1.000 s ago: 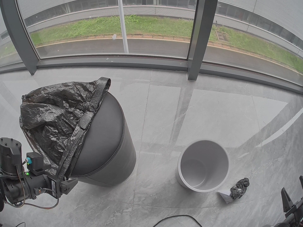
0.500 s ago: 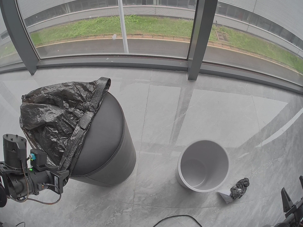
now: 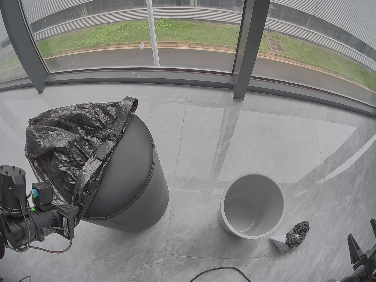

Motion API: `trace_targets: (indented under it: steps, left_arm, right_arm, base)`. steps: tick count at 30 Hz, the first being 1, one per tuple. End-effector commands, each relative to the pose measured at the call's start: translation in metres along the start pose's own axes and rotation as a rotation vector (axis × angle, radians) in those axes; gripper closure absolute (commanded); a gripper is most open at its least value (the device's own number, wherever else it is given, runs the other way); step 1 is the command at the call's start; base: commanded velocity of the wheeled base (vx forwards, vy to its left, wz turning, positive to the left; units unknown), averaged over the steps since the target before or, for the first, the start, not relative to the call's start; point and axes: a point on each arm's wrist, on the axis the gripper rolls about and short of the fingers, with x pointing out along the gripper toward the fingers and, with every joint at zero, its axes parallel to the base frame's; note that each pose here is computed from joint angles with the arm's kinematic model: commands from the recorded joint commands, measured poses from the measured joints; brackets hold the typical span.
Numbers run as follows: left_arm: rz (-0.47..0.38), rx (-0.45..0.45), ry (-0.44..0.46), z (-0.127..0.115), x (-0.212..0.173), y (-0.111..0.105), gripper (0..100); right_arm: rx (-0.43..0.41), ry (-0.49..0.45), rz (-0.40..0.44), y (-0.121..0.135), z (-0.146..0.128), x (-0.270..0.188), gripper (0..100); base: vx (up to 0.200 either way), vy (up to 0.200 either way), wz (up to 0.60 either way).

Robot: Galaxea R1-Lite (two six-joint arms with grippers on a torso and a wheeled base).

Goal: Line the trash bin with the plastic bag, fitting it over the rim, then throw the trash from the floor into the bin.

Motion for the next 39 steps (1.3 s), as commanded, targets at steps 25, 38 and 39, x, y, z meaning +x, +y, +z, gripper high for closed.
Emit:
trace_targets:
  steps: [25, 38, 39]
  left_arm:
    - [-0.152, 0.222, -0.67, 0.129, -0.072, -0.022, 100]
    - [-0.23, 0.247, -0.697, 0.16, -0.056, -0.026, 100]
    - [-0.229, 0.249, -0.705, 0.165, -0.055, -0.027, 100]
  right_arm:
    - [-0.079, 0.088, 0.247, 0.011, 0.095, 0.057, 0]
    - [-0.249, 0.044, 0.801, 0.2, 0.175, 0.283, 0]
    - [-0.257, 0.037, 0.844, 0.224, 0.164, 0.294, 0]
  base:
    - [0.0, 0.0, 0.0]
    - [0.0, 0.0, 0.0]
    - [0.0, 0.0, 0.0]
